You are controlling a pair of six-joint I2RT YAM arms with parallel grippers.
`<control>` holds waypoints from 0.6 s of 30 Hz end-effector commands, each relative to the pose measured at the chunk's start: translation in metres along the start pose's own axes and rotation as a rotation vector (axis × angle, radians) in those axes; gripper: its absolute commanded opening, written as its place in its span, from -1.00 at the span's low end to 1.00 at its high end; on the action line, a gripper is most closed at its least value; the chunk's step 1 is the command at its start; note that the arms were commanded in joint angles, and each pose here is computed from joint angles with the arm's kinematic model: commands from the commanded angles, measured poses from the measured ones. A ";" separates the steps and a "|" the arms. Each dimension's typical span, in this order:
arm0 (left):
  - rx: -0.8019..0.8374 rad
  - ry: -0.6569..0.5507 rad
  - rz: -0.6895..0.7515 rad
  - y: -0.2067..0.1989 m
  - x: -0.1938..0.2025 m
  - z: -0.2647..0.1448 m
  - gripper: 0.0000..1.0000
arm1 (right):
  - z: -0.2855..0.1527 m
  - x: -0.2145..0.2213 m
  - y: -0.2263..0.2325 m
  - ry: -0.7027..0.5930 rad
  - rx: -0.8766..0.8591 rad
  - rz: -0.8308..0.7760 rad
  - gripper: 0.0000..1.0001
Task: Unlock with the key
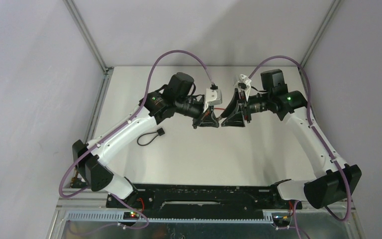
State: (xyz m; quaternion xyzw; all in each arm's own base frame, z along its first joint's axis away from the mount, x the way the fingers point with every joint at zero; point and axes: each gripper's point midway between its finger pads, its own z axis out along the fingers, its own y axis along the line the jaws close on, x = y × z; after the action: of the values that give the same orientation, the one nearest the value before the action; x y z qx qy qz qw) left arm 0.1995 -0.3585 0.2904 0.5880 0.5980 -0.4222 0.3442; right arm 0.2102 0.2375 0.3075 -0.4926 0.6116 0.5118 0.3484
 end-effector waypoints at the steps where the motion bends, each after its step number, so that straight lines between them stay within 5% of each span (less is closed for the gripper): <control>1: 0.036 -0.015 0.008 -0.008 0.000 -0.002 -1.00 | 0.002 -0.015 0.005 -0.033 -0.011 -0.056 -0.07; 9: 0.043 -0.002 -0.006 -0.008 0.005 0.000 -1.00 | 0.005 -0.025 0.007 -0.041 0.011 -0.089 -0.19; 14: 0.039 0.003 -0.007 -0.007 0.007 0.001 -1.00 | 0.009 -0.019 0.007 -0.017 0.015 -0.082 -0.85; 18: 0.036 0.003 0.001 -0.007 0.006 0.000 -1.00 | 0.007 -0.014 0.001 0.005 0.054 -0.082 -1.00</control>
State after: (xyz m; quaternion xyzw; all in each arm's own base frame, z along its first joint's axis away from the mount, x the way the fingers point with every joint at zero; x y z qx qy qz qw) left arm 0.1944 -0.3563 0.2854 0.5884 0.6018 -0.4280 0.3294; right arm 0.2120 0.2500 0.3149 -0.5017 0.6041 0.5019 0.3625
